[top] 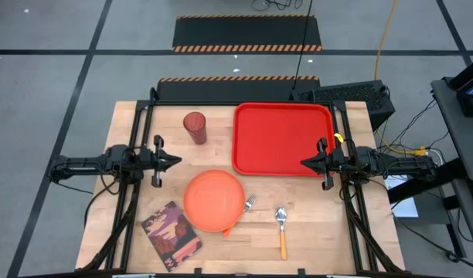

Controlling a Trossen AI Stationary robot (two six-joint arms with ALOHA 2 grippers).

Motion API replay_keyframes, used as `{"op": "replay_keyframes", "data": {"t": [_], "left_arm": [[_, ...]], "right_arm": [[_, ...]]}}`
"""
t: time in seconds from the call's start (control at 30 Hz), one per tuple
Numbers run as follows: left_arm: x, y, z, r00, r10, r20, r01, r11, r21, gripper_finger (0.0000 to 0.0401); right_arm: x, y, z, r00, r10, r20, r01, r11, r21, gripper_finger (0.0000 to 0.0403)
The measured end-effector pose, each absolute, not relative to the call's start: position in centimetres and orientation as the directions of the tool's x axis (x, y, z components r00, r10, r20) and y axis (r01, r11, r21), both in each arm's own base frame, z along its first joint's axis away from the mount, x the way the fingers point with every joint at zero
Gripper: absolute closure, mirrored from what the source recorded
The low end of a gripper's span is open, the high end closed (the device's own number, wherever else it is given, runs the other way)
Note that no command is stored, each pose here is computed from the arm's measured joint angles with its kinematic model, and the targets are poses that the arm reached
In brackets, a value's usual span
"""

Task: Pick and place plate/cup/fork/spoon on tray
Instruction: Put the red glass on the top left of the red tray

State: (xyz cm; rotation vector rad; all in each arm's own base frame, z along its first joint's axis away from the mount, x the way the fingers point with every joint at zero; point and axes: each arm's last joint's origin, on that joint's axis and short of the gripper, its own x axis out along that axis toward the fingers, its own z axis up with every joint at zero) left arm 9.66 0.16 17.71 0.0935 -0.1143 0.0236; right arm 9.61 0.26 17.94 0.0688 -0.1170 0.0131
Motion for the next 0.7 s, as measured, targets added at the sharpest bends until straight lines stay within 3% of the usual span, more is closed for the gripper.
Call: {"op": "replay_keyframes", "data": {"t": [0.3,0.47,0.7], "left_arm": [[9.5,0.2,18.8,0.974,0.019,0.226,-0.027,0.999,0.030,0.0377],[9.5,0.2,19.0,0.970,0.019,0.244,0.034,0.977,-0.211,0.0377],[9.0,0.2,20.4,0.920,0.021,0.390,0.036,0.990,-0.138,0.0377]], "right_arm": [[9.6,0.3,18.0,0.993,0.010,0.118,-0.018,0.997,0.069,0.0403],[9.6,0.2,17.9,0.993,0.006,0.117,-0.014,0.997,0.069,0.0403],[9.6,0.2,17.9,0.993,0.002,0.117,-0.011,0.998,0.070,0.0403]]}}
